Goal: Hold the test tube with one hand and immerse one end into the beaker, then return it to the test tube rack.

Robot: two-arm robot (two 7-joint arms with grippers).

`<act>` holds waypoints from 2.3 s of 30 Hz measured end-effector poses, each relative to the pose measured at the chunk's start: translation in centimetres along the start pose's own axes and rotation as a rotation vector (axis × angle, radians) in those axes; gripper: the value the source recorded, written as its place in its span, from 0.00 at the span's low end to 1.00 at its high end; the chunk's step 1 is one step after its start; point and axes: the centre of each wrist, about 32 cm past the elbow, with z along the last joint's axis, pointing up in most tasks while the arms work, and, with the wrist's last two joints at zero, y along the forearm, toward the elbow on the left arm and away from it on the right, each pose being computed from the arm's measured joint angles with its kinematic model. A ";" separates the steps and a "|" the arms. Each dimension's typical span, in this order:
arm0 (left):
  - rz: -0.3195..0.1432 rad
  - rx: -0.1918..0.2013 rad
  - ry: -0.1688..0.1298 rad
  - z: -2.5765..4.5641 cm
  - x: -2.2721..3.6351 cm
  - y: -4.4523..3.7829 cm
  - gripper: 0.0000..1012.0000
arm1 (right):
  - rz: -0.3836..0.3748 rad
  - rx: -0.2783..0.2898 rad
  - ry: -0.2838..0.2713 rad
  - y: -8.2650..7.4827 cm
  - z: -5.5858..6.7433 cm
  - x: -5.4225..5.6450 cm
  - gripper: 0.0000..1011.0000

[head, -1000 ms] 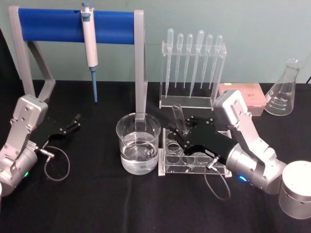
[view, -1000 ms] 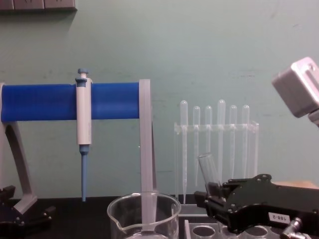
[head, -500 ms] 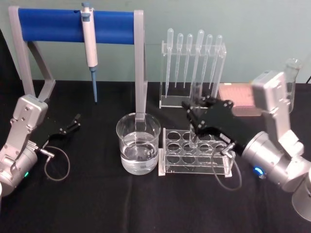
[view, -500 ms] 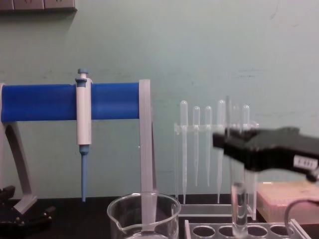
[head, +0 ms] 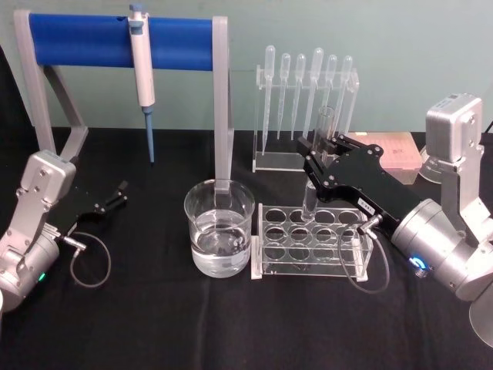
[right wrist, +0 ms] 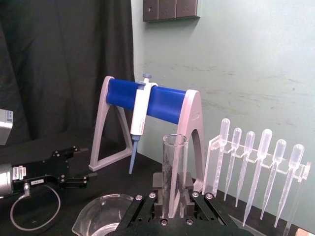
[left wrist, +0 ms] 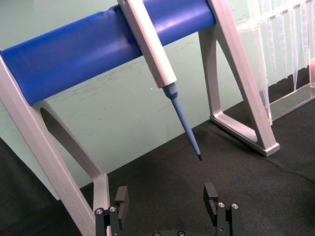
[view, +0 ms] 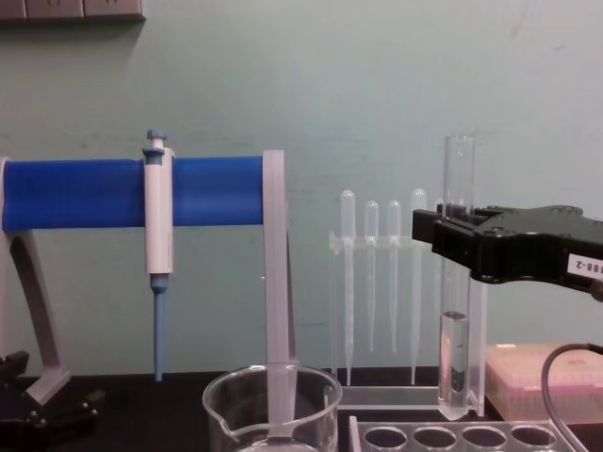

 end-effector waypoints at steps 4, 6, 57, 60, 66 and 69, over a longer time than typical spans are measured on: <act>0.000 0.000 0.000 0.00 0.00 0.00 0.99 | 0.000 0.001 0.000 0.0 0.0 0.0 0.22; 0.000 0.000 0.000 0.00 0.00 0.00 0.99 | 0.000 0.002 0.000 0.0 0.0 0.0 0.22; 0.000 0.000 0.000 0.00 0.00 0.00 0.99 | 0.001 0.004 -0.002 0.0 0.0 0.0 0.22; 0.000 0.000 0.000 0.00 0.00 0.00 0.99 | 0.001 0.004 -0.002 0.0 0.0 0.0 0.22; 0.000 0.000 0.000 0.00 0.00 0.00 0.99 | 0.001 0.004 -0.002 0.0 0.0 0.0 0.22; 0.000 0.000 0.000 0.00 0.00 0.00 0.99 | 0.001 0.004 -0.002 0.0 0.0 0.0 0.22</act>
